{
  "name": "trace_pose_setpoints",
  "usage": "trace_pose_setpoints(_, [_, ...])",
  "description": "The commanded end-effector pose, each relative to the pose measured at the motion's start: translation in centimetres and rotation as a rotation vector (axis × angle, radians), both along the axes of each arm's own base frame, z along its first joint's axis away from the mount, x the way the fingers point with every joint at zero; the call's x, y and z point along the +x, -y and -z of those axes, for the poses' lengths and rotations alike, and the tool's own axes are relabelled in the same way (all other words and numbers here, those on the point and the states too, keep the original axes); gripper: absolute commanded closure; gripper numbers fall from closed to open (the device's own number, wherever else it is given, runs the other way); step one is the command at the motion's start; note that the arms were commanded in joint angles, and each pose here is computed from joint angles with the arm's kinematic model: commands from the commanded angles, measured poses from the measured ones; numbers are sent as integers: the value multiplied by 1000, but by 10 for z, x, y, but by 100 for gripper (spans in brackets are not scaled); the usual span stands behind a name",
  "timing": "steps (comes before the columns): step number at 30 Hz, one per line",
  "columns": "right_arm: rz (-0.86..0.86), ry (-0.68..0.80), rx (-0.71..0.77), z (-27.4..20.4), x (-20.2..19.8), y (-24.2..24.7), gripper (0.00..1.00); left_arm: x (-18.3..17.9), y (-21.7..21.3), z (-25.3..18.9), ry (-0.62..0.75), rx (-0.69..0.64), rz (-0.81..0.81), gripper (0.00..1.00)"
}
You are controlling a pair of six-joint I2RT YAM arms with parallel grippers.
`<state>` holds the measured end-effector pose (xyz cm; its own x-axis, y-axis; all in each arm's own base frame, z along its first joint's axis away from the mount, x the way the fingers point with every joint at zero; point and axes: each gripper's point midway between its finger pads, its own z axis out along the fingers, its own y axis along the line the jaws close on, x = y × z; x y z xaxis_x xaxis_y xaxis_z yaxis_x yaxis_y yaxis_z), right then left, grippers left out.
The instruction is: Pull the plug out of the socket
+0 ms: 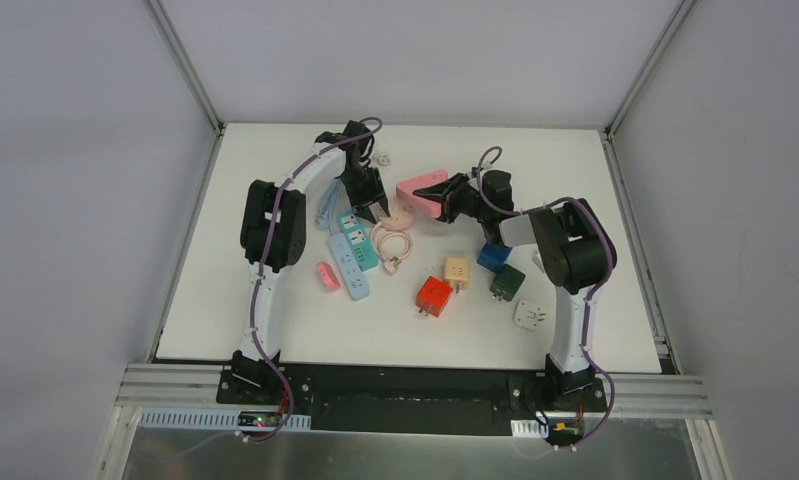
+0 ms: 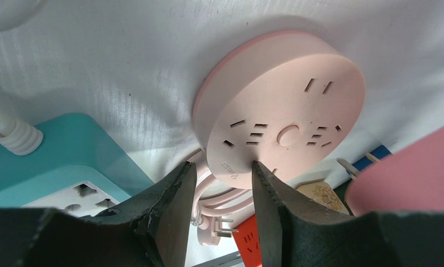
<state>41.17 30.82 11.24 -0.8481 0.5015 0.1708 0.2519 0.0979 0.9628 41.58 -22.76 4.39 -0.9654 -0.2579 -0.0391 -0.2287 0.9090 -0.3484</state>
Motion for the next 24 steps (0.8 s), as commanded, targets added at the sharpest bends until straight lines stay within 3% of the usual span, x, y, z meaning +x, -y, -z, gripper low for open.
trace_pose_setpoints(1, [-12,80,140,-65,12,-7,100,-20,-12,28,-104,84,7,58])
trace_pose_setpoints(3, [-15,108,36,-53,11,-6,100,-20,-12,27,-104,85,6,57])
trace_pose_setpoints(4, [-10,50,13,-47,8,-5,100,-19,-13,26,-102,84,4,57])
trace_pose_setpoints(6, [10,118,-112,-31,9,4,100,-17,-14,23,-87,86,4,57])
trace_pose_setpoints(13, [94,126,-245,-20,14,36,96,8,-6,-20,68,17,13,46])
trace_pose_setpoints(24, [141,-3,-411,27,9,71,68,28,12,-97,269,-147,63,26])
